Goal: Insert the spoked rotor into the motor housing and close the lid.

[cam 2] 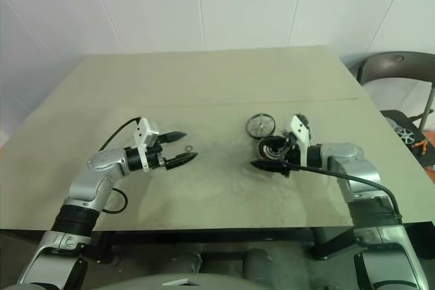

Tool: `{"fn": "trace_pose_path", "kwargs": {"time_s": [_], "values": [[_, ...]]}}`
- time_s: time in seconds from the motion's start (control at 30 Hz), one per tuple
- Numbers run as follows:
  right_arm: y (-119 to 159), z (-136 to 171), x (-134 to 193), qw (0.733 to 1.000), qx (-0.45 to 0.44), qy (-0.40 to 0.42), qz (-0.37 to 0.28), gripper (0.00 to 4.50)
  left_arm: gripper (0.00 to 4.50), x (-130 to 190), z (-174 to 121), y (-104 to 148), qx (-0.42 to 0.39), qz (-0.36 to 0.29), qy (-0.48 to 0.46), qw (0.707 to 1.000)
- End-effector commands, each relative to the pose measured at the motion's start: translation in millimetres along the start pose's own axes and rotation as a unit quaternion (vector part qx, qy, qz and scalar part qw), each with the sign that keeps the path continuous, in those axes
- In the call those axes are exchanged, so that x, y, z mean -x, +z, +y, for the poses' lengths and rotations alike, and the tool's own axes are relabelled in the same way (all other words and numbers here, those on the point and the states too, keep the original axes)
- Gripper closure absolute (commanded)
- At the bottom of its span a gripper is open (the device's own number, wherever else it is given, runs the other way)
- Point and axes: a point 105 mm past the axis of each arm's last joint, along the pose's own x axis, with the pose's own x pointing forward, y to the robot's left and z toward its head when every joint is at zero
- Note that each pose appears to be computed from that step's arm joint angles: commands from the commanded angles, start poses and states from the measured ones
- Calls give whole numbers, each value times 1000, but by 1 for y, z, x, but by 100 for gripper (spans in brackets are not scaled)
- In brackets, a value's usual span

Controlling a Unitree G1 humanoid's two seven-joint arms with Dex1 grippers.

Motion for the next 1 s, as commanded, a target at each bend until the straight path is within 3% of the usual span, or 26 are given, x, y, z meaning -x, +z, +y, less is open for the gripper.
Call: {"fn": "trace_pose_path", "kwargs": {"time_s": [0.03, 0.3, 0.63, 1.0], "values": [[16, -1, -2, 1000, 28, 4, -11, 2, 0, 3, 3, 9, -24, -7, 7, 1000], [19, -4, -3, 999, 41, -2, -1, 2, 0, 4, 4, 9, -27, -8, 15, 1000], [9, -26, 30, 994, 49, -71, 72, 2, 0, 5, 4, 3, -25, -3, 16, 1000], [-18, -18, 51, 980, 56, -67, 177, 2, 0, 0, 3, -3, -22, -2, 11, 1000]]}}
